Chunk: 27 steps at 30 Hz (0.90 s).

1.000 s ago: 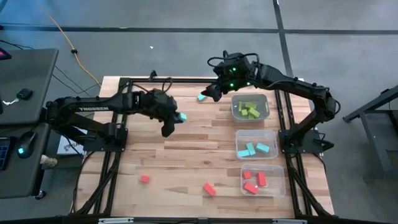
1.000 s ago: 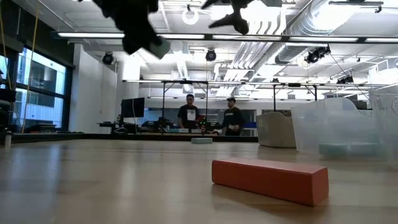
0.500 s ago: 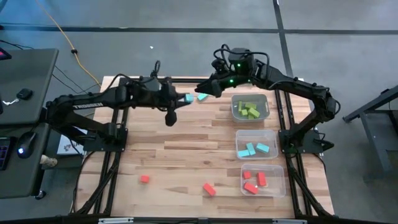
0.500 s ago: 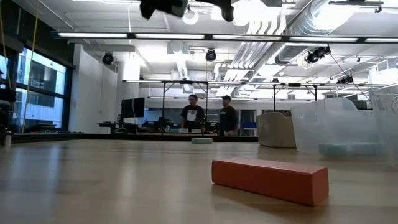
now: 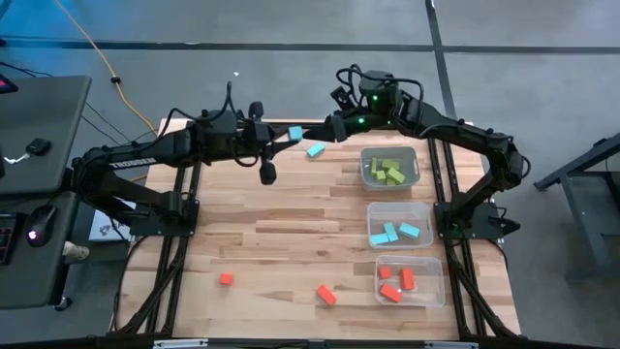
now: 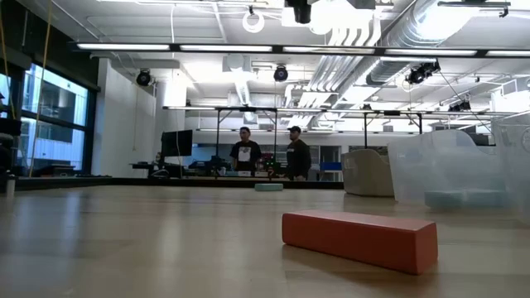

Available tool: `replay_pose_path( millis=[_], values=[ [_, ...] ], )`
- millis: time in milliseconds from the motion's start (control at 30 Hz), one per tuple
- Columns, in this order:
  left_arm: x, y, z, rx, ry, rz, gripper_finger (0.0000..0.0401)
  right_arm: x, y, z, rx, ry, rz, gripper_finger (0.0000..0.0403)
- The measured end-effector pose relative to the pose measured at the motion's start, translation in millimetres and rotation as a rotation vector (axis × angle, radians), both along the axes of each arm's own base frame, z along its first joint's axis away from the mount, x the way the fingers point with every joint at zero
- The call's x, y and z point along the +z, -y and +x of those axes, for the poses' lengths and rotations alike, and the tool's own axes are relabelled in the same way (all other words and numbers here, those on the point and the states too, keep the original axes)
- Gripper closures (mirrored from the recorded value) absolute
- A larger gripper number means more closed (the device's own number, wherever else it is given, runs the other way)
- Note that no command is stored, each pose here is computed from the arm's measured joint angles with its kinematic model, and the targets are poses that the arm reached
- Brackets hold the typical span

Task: Sort & place blocks by color
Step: Put the light blue block into the top transparent bin

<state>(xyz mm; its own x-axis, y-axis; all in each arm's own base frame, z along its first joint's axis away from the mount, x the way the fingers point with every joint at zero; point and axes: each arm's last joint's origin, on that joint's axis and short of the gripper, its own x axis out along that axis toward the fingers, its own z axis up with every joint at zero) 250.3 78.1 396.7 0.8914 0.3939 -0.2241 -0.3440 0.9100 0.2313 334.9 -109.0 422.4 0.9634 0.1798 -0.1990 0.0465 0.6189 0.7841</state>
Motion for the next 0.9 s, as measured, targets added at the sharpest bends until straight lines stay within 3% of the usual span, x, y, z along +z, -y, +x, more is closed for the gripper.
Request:
replay_pose_path(
  millis=[900],
  values=[
    [15,0,6,-0.058,0.171,0.045,0.04,12,0,2,-0.009,0.111,0.036,0.0171]
  ],
)
